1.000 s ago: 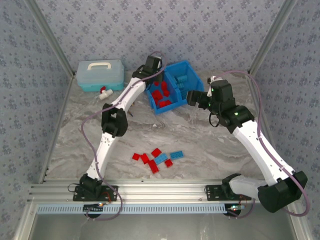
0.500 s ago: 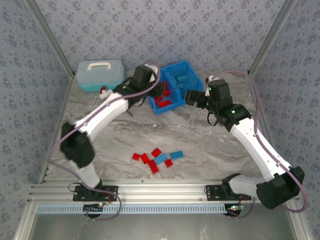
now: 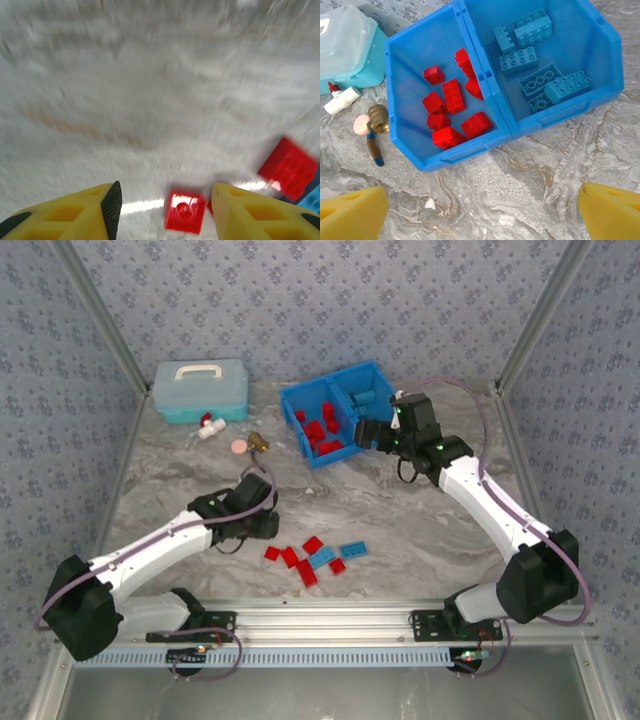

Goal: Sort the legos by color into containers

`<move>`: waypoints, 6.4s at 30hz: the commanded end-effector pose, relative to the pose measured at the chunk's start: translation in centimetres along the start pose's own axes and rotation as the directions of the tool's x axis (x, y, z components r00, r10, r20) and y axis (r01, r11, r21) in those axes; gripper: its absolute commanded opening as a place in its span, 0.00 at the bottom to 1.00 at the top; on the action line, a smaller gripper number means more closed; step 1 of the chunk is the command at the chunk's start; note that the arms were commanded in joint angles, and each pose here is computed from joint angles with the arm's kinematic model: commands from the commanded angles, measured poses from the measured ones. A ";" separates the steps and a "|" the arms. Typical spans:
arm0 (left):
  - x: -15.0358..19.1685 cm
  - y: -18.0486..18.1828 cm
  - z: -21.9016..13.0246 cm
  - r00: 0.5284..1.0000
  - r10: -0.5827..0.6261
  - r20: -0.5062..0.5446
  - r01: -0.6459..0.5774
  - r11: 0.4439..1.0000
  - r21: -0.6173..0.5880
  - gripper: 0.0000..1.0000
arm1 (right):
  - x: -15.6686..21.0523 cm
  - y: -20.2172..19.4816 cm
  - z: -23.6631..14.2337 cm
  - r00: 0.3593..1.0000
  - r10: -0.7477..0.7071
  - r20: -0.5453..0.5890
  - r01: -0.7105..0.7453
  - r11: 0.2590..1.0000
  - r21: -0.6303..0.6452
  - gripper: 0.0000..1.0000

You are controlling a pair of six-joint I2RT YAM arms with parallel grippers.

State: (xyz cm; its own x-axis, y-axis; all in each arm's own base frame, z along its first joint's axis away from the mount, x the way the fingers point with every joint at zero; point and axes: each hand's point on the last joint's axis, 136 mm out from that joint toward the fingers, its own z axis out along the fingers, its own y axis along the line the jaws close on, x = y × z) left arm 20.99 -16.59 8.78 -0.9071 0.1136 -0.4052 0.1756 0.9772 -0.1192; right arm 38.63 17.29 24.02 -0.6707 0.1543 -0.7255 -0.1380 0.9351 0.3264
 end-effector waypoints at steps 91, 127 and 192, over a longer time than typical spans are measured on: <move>-23.0 -6.1 -8.8 0.862 0.144 0.487 -0.231 0.965 0.124 0.61 | 13.9 0.1 -2.3 0.904 -0.161 -0.395 0.161 0.986 -0.035 1.00; -12.0 -2.2 -3.6 0.932 0.099 0.349 -0.160 0.976 0.150 0.99 | 29.3 0.7 1.1 0.707 -0.240 -0.665 0.307 0.952 -0.017 0.56; -2.6 -5.0 -1.3 0.948 -0.316 0.035 0.312 0.946 0.089 0.90 | -8.5 0.5 1.6 0.992 0.074 0.107 -0.078 0.996 0.036 0.96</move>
State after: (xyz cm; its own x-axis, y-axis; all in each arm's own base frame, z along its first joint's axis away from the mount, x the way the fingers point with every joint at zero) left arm 22.47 -21.44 11.64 -0.8825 -0.0345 -0.4690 0.1162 0.9504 -0.2885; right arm 47.49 16.58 26.41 -0.6595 0.3745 -0.6518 0.0958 0.9019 0.4213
